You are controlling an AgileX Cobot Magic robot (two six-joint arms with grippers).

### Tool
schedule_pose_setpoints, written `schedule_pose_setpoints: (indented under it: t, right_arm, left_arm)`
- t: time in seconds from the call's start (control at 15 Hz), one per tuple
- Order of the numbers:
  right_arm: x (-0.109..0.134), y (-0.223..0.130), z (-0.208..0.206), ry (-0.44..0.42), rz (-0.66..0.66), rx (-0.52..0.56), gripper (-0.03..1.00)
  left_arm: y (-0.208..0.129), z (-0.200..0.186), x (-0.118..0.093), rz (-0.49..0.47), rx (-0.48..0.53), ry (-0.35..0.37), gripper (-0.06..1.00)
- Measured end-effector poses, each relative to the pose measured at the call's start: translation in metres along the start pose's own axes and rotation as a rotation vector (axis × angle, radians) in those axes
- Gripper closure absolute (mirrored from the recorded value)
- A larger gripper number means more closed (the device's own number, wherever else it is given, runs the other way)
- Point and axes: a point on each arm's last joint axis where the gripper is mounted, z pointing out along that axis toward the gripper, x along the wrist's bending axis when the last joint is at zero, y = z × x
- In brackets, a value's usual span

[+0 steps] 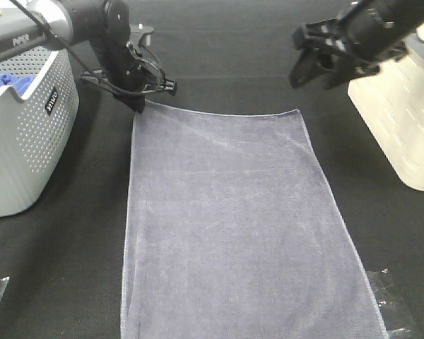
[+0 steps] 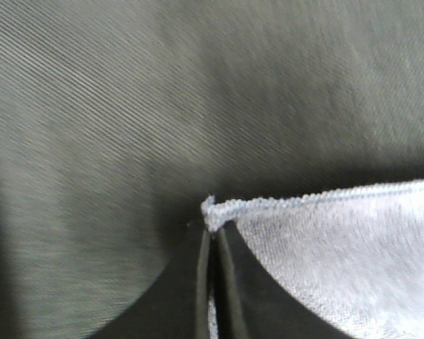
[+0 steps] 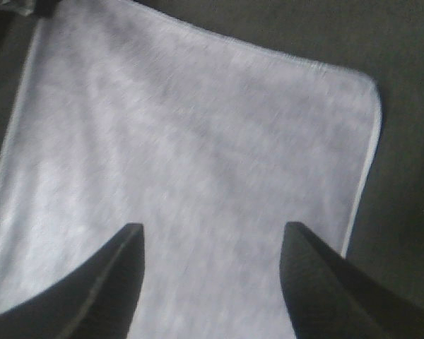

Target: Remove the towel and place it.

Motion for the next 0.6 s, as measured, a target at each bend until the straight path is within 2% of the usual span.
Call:
schedule_pose_setpoints:
  t: [0.33,0.53,0.6]
  right_arm:
    - [-0.024,0.039,0.065,-0.006,-0.047,0.020,0.40]
    - [-0.045,0.038,0.103,-0.091,-0.092,0.040,0.39]
    - [-0.045,0.038,0.103,-0.091,-0.092,0.040,0.39]
  left_arm:
    - [0.002,-0.004,0.001,0.007,-0.009,0.009,0.94]
    - [0.002,-0.004,0.001,0.006,-0.009,0.008,0.94]
    - [0.002,-0.004,0.001,0.006,-0.009,0.008,0.94]
